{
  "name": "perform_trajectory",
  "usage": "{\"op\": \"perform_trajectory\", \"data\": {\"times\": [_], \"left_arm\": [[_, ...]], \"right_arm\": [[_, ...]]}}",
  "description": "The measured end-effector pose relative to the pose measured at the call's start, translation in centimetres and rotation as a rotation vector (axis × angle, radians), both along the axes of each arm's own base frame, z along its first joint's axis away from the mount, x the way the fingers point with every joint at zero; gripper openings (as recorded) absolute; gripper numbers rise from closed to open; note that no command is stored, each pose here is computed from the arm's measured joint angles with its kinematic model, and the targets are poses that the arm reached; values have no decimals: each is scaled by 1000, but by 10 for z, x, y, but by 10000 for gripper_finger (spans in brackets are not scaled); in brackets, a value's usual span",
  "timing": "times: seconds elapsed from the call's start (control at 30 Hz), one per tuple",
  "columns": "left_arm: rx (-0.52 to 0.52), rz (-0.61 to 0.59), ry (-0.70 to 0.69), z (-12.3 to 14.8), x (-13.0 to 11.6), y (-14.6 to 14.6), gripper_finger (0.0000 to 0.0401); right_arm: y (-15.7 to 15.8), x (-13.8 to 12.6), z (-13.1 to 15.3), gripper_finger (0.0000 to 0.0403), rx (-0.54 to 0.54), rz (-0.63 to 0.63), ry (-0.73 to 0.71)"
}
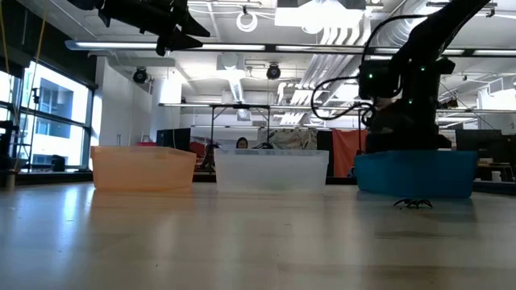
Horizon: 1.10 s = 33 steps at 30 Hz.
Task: Sort Halloween decoration
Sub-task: Put the purple spider toy into the blue bin
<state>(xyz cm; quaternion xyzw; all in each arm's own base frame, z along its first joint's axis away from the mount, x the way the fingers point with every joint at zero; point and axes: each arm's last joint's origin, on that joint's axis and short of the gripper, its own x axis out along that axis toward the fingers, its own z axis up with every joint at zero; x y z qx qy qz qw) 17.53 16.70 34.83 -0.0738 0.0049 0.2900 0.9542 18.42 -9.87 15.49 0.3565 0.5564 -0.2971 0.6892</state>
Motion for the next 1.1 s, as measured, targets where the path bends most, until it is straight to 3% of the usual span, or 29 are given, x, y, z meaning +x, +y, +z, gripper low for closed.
{"op": "perform_trajectory", "data": {"times": [0.9,1.0,1.1], "left_arm": [[0,0,0,0,0,0,200],[0,0,0,0,0,0,200],[0,0,0,0,0,0,200]], "right_arm": [[-2,3,-7,1,22,-93,21],[-2,3,-7,16,28,-111,23],[-1,3,-7,58,51,-129,11]]}}
